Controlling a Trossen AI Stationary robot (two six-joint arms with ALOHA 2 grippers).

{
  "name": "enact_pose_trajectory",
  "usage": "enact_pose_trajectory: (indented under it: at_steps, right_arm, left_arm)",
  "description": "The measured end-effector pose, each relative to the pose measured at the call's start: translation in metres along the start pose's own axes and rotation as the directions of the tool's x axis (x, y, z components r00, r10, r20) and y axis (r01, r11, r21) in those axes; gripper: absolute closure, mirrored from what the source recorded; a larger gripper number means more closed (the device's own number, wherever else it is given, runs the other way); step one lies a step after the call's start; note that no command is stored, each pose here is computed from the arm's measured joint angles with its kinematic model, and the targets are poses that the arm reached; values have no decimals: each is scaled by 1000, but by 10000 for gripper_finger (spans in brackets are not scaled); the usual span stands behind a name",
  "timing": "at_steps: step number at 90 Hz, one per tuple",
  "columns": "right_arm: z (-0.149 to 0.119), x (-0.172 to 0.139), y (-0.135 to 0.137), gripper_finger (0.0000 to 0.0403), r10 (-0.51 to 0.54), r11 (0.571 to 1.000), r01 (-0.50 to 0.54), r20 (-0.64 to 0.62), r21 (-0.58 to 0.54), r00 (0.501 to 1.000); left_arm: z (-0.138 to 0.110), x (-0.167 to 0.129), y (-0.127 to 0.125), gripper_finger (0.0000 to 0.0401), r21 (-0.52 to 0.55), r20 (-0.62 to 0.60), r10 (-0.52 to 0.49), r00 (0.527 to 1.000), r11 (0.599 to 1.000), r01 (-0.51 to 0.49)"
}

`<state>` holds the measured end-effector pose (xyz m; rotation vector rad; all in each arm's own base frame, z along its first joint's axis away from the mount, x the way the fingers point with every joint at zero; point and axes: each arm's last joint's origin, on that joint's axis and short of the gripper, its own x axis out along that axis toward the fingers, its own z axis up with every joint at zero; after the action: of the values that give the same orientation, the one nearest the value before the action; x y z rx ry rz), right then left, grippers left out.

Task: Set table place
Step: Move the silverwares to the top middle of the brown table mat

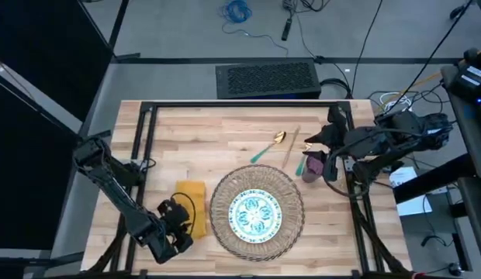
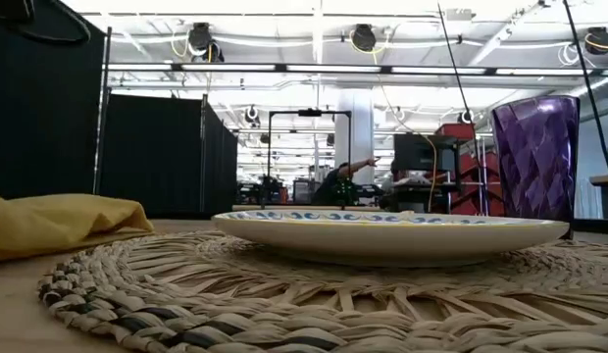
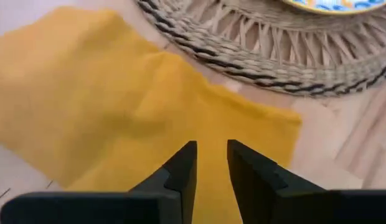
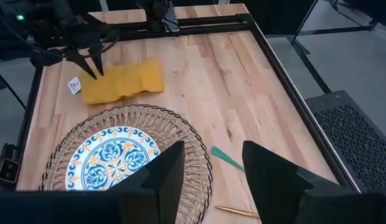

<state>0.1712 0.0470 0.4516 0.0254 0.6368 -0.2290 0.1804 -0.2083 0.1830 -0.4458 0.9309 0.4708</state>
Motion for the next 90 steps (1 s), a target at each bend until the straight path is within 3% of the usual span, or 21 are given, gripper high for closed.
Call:
enact_pose_trajectory:
  at_steps: [13,27,43,53,60,67,76,82,90]
  right_arm:
    - [0,-1,-2,255,-42,999,42,17,-22,999]
    - [0,-2,-4,255,-99,992,101,31,-73,995]
    - [-1,-2,-5,255,-107,988,109,18,-114,994]
    - [-6,-2,-7,255,-124,983,120,-21,-136,992]
    - [-8,-3,-11,255,-144,982,137,-46,-132,989]
    - [-11,-6,-14,255,-151,984,145,-57,-106,987]
    - [-13,-13,-18,255,-146,988,143,-47,-52,988]
    - [-15,-18,-21,255,-145,989,145,-42,-3,989]
    - [-19,-23,-25,255,-166,984,168,-47,61,985]
  left_arm:
    - [35,-26,-18,326,22,159,-81,984,997,79]
    - [91,-60,-20,326,108,352,-80,933,993,45]
    - [165,-68,10,326,169,416,13,909,981,-91]
    - [211,-60,46,326,117,396,62,916,986,-118]
    - [245,-45,70,326,124,375,7,927,991,-58]
    - [275,-25,89,326,154,370,-135,919,985,82]
    - [314,1,108,326,174,412,-344,844,939,297]
    - [335,20,122,326,180,421,-420,804,908,379]
    - [356,50,140,326,158,367,-458,810,888,431]
